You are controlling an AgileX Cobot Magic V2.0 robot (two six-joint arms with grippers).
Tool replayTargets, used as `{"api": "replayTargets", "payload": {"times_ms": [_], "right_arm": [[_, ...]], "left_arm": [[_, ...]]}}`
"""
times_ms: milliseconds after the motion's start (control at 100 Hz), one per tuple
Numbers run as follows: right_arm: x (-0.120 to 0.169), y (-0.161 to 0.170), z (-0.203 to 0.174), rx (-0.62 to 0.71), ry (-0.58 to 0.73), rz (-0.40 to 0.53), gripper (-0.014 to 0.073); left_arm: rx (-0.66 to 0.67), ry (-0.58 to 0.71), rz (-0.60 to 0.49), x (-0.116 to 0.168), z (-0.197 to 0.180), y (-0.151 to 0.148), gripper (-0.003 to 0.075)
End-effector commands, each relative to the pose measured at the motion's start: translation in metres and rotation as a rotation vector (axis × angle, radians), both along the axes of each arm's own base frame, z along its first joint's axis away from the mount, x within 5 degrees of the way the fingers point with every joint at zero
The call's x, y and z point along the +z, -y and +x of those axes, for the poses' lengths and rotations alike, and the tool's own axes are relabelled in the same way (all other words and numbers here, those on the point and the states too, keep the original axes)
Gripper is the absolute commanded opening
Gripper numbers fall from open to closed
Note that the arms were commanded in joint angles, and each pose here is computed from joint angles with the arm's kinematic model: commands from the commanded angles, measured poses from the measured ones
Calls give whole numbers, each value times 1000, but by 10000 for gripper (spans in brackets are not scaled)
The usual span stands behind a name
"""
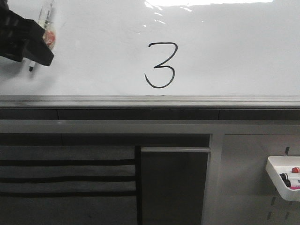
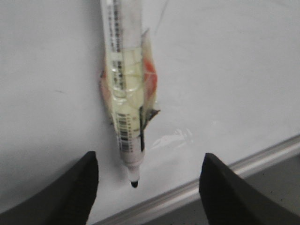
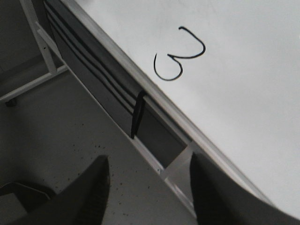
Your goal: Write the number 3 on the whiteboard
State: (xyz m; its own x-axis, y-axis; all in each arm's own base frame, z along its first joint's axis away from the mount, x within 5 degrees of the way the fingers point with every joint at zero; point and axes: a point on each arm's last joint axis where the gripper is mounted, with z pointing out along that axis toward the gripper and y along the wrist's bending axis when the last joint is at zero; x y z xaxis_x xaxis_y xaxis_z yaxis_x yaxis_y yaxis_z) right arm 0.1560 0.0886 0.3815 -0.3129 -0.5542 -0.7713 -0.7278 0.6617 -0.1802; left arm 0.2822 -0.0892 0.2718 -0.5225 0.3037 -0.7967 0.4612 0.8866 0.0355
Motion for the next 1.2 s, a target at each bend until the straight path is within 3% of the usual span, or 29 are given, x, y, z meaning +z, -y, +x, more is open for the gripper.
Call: {"api": "replayTargets", "payload": {"times_ms": [0, 160, 270, 400, 470, 620, 730, 1190], "right_arm": [[19, 9, -9, -89, 5, 43, 338], [25, 35, -26, -393, -113, 56, 314], [33, 51, -43, -565, -83, 187, 233], [29, 59, -65, -559, 12, 297, 130], [22, 64, -77, -549, 69, 353, 67], [6, 72, -99, -513, 195, 453, -76], [-9, 75, -107, -503, 222, 473, -74], [-24, 77, -111, -524, 157, 424, -74]], "left_arm": [[-27, 96, 24, 36, -16, -9, 441], [-66, 65, 39, 67, -63, -30, 440], [-16, 93, 3, 90, -102, -47, 440], [63, 171, -19, 98, -138, -60, 433], [120, 231, -45, 95, -156, -65, 382], [165, 363, -68, 76, -181, -67, 151], [180, 421, -90, 63, -186, -68, -18], [181, 346, -109, 36, -184, -66, -18]]}}
